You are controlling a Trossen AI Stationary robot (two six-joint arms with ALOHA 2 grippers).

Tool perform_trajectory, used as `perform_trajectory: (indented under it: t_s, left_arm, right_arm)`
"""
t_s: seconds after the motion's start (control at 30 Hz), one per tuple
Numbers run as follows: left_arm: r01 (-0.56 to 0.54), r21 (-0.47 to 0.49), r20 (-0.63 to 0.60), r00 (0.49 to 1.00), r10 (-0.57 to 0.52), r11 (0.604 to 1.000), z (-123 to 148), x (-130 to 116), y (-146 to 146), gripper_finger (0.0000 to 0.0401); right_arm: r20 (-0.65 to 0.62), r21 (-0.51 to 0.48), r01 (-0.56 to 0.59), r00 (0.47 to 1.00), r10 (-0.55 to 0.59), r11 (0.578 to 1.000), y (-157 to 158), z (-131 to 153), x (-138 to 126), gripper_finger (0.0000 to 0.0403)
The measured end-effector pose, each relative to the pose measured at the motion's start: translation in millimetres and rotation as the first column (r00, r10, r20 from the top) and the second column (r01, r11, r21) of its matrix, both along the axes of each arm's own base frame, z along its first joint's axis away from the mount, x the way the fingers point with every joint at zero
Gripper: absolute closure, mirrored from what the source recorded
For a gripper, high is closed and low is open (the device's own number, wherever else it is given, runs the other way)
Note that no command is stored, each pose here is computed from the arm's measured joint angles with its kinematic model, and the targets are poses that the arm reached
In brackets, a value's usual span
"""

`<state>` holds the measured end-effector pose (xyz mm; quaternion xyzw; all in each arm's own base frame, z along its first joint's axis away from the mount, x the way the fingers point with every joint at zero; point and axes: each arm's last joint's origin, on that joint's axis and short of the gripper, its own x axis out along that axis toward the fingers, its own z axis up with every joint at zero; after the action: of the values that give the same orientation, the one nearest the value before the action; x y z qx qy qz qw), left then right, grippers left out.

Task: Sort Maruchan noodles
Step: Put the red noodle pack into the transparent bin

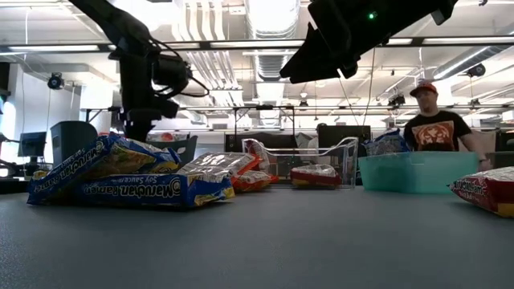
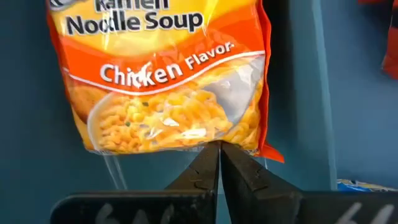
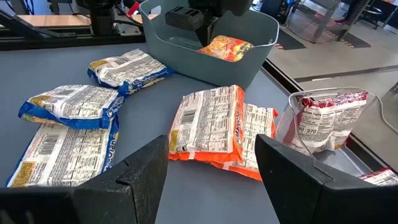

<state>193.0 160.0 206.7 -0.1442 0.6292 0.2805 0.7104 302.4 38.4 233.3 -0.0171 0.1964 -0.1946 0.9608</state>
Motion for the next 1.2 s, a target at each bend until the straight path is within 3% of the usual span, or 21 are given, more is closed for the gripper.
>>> perform_trajectory:
  t_s: [0.43, 0.67, 0.83, 1.03, 1.1, 1.2]
  left_arm:
    - [-0.076, 0.057, 0.110, 0.992, 0.069, 0.995, 25, -6, -8, 0.0401]
    - [0.001, 0.207, 0.333, 0.940, -0.071, 0.978, 53, -8, -40, 0.0401]
    - [0.082, 0.351, 0.510, 0.818, -0.264, 0.933, 64, -5, -71, 0.0401]
    - [0.113, 0.575, 0.616, 0.591, -0.520, 0.810, 69, -3, -94, 0.0401]
    - [0.091, 0.622, 0.626, 0.539, -0.563, 0.778, 70, -3, -97, 0.0401]
    - [0.069, 0.657, 0.624, 0.508, -0.594, 0.750, 71, -5, -97, 0.0401]
  right_arm:
    - [0.017, 0.040, 0.015, 1.000, -0.016, 0.999, 0, 0, 0, 0.0174]
    - [0.031, 0.121, 0.015, 0.999, -0.019, 0.993, 2, 13, 4, 0.0175]
    - [-0.035, 0.211, 0.081, 0.997, -0.075, 0.974, 2, 34, 7, 0.0175]
    - [-0.139, 0.361, 0.127, 0.987, -0.081, 0.924, 4, 50, 4, 0.0175]
    - [-0.182, 0.456, 0.136, 0.982, -0.058, 0.880, 6, 52, 2, 0.0175]
    - [-0.245, 0.601, 0.190, 0.968, -0.048, 0.776, 8, 55, -2, 0.0175]
